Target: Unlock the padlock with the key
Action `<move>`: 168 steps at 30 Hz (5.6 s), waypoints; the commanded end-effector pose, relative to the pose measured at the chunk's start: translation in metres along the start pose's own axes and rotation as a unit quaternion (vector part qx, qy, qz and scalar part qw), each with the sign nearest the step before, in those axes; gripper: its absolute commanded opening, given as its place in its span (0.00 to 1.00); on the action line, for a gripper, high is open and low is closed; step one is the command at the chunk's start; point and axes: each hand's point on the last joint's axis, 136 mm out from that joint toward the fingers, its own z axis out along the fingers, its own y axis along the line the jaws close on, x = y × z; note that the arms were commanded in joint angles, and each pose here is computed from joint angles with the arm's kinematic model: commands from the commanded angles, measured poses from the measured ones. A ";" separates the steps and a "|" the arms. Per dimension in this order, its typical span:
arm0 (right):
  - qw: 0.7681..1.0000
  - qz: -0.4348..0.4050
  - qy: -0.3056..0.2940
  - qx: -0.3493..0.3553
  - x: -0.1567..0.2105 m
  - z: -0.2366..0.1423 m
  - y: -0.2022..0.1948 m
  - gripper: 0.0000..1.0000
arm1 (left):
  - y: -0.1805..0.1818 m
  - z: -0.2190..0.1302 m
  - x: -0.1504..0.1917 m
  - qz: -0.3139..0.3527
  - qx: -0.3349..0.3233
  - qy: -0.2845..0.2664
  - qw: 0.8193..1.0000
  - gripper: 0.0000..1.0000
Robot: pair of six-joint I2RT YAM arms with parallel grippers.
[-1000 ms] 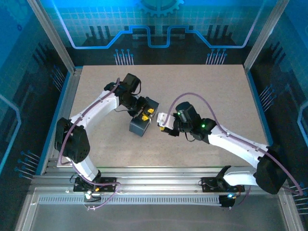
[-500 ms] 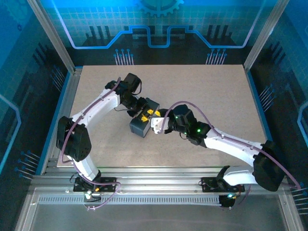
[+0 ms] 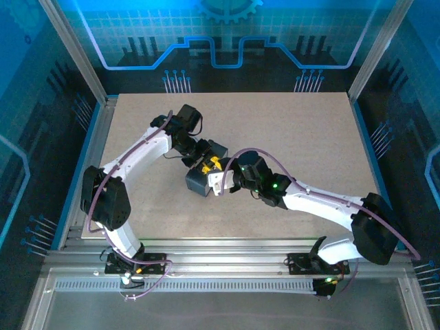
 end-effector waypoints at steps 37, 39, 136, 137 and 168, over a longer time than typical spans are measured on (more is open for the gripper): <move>0.995 0.087 -0.038 0.025 -0.041 0.002 -0.021 0.02 | -0.016 0.000 0.012 -0.003 0.027 0.022 0.999 0.00; 0.990 0.127 -0.045 0.031 -0.043 -0.002 -0.024 0.00 | -0.016 0.000 0.012 -0.005 0.030 0.021 0.999 0.00; 0.998 -0.065 0.005 -0.010 -0.020 0.014 -0.005 0.15 | -0.015 -0.001 0.019 -0.002 0.026 0.031 0.999 0.00; 0.998 -0.062 0.003 -0.008 -0.022 0.014 -0.006 0.12 | -0.015 0.000 0.019 -0.003 0.026 0.032 0.999 0.00; 0.932 0.357 -0.048 0.042 -0.040 0.010 -0.039 0.00 | -0.021 0.008 0.021 -0.006 0.040 0.035 0.999 0.00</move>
